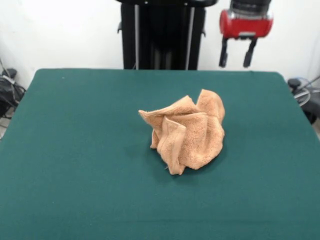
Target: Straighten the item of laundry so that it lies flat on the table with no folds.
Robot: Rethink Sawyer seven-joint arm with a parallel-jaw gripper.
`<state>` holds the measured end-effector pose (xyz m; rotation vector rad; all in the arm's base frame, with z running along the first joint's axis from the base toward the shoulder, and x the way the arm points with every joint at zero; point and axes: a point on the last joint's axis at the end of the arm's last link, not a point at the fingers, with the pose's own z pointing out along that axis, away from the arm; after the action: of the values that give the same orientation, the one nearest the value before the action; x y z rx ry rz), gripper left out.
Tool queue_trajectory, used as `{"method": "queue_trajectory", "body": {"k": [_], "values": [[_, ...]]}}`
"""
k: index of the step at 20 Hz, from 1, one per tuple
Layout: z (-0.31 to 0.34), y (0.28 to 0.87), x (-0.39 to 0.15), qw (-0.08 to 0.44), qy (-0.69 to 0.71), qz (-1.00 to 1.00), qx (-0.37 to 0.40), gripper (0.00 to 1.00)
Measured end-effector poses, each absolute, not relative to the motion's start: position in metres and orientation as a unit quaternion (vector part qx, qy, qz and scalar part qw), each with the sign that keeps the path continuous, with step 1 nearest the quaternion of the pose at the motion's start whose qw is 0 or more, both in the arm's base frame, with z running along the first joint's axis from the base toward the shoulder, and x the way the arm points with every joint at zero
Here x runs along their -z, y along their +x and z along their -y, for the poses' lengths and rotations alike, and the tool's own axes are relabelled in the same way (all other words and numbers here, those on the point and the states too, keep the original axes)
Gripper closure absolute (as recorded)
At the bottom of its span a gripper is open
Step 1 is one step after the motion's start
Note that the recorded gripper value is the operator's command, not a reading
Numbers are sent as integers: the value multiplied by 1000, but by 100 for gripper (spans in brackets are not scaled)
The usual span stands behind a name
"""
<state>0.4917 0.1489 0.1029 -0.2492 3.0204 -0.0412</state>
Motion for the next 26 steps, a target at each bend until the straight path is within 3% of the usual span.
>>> {"method": "queue_trajectory", "body": {"k": [26], "values": [[-102, 513, 13, 1, -59, -998, 36, 0]]}}
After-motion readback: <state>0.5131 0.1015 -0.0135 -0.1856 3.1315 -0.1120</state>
